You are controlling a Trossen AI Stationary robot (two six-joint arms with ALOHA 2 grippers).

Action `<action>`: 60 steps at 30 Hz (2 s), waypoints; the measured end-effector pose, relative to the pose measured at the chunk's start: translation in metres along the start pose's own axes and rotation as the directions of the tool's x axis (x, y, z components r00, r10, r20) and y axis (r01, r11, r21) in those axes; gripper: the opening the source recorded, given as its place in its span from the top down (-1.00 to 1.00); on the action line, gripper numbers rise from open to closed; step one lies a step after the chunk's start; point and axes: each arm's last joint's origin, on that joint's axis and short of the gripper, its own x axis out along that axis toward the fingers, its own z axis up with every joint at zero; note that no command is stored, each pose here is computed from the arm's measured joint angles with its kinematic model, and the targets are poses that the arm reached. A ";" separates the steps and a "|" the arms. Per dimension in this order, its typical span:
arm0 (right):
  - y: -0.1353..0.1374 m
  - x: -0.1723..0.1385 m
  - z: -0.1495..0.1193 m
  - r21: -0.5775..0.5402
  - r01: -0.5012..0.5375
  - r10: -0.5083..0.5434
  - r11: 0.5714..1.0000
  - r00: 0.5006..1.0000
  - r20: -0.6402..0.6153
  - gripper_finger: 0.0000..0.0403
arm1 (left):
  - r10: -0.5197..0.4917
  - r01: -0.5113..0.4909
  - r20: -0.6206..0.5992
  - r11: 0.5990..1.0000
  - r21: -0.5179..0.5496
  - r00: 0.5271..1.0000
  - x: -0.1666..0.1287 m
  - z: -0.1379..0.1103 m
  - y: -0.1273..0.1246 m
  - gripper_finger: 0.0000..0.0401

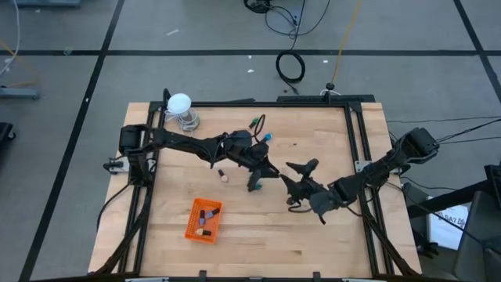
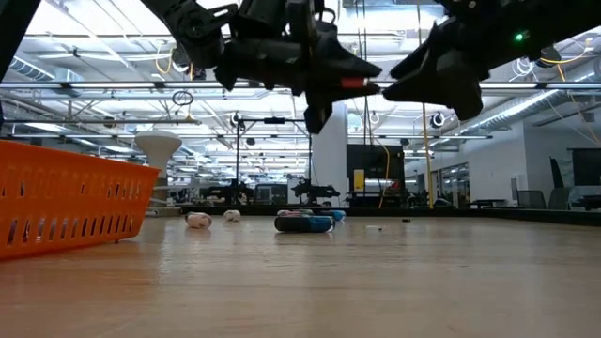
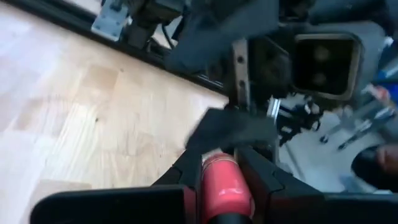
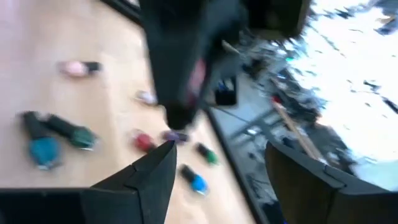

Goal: Pick & Place Nail Polish
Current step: Put the bottom red nail color bottle into the orange bin

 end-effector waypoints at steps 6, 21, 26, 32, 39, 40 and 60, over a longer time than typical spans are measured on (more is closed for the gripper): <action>-0.002 -0.008 -0.003 0.035 0.173 -0.171 0.984 0.984 -0.056 -0.10 | -0.136 0.151 -0.083 0.961 0.230 0.987 -0.016 0.008 -0.036 0.73; -0.032 0.000 -0.042 0.346 0.112 -0.095 0.932 0.993 -0.068 -0.01 | -0.398 0.464 -0.251 0.824 0.324 0.882 -0.075 -0.073 -0.122 0.73; -0.038 0.009 -0.050 0.433 0.035 -0.013 0.901 0.999 -0.053 -0.01 | -0.469 0.539 -0.279 0.794 0.283 0.838 -0.092 -0.113 -0.137 0.73; -0.042 0.019 -0.056 0.470 -0.007 0.038 0.882 0.998 -0.055 -0.01 | -0.445 0.477 -0.185 0.852 0.215 0.877 -0.104 -0.146 -0.143 0.73; -0.048 0.027 -0.054 0.519 -0.028 0.049 0.854 0.998 -0.027 -0.01 | -0.295 0.303 -0.196 0.953 0.012 0.935 -0.111 -0.172 -0.134 0.73; -0.048 0.028 -0.054 0.519 -0.036 0.057 0.854 0.998 -0.024 -0.01 | -0.251 0.250 -0.221 0.968 -0.035 0.943 -0.111 -0.177 -0.131 0.73; -0.048 0.028 -0.054 0.517 -0.037 0.059 0.855 0.998 -0.026 -0.01 | -0.001 -0.095 -0.387 0.969 -0.230 0.922 -0.116 -0.198 -0.113 0.46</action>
